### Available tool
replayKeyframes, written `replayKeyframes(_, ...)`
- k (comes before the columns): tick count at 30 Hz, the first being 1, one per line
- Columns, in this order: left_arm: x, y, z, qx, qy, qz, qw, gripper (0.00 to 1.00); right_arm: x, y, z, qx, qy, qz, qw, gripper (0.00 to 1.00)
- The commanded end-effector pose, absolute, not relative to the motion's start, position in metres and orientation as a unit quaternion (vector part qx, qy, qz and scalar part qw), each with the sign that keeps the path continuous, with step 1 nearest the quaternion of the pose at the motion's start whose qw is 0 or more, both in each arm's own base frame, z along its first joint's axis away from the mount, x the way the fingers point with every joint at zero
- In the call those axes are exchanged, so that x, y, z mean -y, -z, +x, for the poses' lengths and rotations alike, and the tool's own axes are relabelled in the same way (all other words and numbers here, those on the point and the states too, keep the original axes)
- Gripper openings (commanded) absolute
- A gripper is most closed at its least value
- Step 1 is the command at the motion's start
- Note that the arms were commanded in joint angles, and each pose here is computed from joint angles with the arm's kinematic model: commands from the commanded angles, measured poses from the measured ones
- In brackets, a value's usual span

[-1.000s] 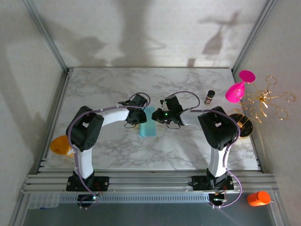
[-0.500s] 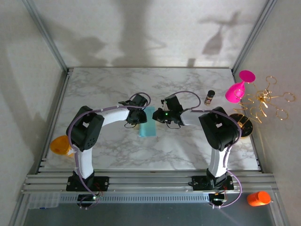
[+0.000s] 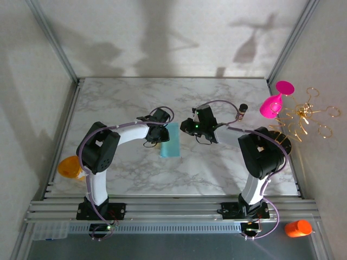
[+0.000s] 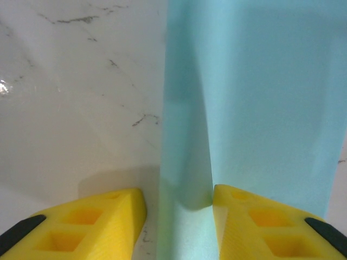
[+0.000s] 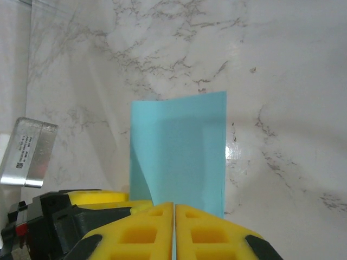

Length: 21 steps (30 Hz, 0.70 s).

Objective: Fold a paper plane with a square sheet of paper (pick it up from the middle)
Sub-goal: Hold the square sheet of paper at the center of the table.

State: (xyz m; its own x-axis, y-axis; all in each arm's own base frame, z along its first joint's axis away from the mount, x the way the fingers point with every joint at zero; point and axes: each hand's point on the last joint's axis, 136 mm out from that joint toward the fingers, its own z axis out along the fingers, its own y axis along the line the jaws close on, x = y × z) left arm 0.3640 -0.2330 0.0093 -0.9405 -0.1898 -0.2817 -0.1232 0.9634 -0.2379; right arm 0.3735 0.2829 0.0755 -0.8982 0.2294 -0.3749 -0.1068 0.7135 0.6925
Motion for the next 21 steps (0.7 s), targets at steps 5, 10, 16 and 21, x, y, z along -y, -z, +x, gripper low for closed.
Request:
replayKeyframes(5,0.205,0.064,0.325,-0.993,0.036,-0.082,0.071,0.42,-0.305,-0.052,0.356,-0.907,-0.39,0.014,0.161,0.1)
replayKeyframes(10,0.205,0.066,0.323,-0.994,0.036,-0.083,0.069,0.42,-0.313,-0.041,0.347,-0.912,-0.389,0.002,0.134,0.09)
replayKeyframes(16,0.204,0.066,0.322,-0.994,0.035,-0.083,0.068,0.42,-0.315,-0.028,0.344,-0.921,-0.373,-0.006,0.114,0.08)
replayKeyframes(21,0.204,0.067,0.323,-0.994,0.035,-0.084,0.068,0.42,-0.313,-0.017,0.342,-0.929,-0.358,-0.003,0.095,0.08)
